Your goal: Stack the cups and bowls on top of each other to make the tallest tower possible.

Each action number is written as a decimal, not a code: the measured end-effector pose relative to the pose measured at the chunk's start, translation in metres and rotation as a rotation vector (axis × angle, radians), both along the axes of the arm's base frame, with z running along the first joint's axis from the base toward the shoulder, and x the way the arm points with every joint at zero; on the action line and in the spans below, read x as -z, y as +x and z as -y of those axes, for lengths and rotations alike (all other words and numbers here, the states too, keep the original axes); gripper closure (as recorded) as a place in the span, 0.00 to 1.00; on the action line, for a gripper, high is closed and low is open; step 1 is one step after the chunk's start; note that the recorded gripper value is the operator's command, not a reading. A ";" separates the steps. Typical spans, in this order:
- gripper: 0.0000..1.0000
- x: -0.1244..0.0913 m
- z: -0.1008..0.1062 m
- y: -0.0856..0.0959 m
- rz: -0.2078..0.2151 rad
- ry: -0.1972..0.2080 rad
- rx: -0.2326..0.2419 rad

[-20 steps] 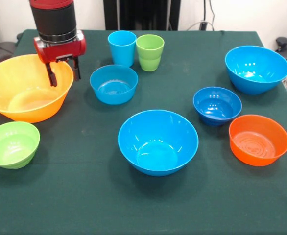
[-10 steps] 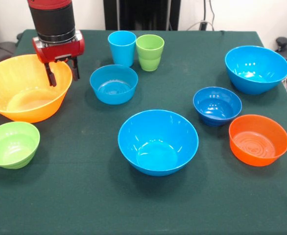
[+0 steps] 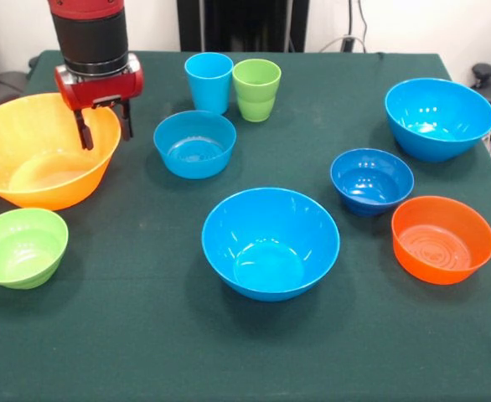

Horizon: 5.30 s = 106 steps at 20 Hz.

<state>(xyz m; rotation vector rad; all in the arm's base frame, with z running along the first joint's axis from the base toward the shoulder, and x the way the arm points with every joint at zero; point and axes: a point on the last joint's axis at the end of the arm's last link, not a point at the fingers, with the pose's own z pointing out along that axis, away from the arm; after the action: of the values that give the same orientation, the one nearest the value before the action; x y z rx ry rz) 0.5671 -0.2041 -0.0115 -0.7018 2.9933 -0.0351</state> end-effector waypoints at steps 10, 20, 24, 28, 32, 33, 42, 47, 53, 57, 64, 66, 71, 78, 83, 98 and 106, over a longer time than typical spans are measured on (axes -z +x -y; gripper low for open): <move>0.00 0.025 -0.003 -0.016 -0.015 0.000 -0.028; 1.00 0.023 0.001 -0.015 -0.009 -0.016 -0.034; 1.00 0.023 0.001 -0.015 -0.009 -0.016 -0.034; 1.00 0.023 0.001 -0.015 -0.009 -0.016 -0.034; 1.00 0.023 0.001 -0.015 -0.009 -0.016 -0.034; 1.00 0.022 0.001 -0.015 -0.009 -0.017 -0.035; 1.00 -0.008 -0.002 -0.009 0.002 -0.038 -0.041; 1.00 -0.051 -0.023 -0.009 -0.001 -0.044 -0.049; 1.00 -0.102 -0.083 -0.012 -0.019 -0.035 -0.087; 1.00 -0.128 -0.123 -0.010 -0.019 -0.039 -0.122; 1.00 -0.174 -0.196 -0.007 -0.009 -0.026 -0.140; 1.00 -0.190 -0.224 -0.009 -0.010 -0.012 -0.124; 1.00 -0.214 -0.275 -0.017 -0.020 0.018 -0.059; 1.00 -0.221 -0.329 -0.032 -0.040 0.031 0.038; 1.00 -0.211 -0.348 -0.043 -0.041 0.036 0.125; 1.00 -0.181 -0.332 -0.056 0.034 0.042 0.174; 1.00 -0.178 -0.331 -0.098 0.053 0.027 0.169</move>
<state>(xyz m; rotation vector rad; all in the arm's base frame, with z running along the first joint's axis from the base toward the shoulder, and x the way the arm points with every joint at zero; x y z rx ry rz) 0.4695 0.1267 0.1660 -0.4362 2.9876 -0.0216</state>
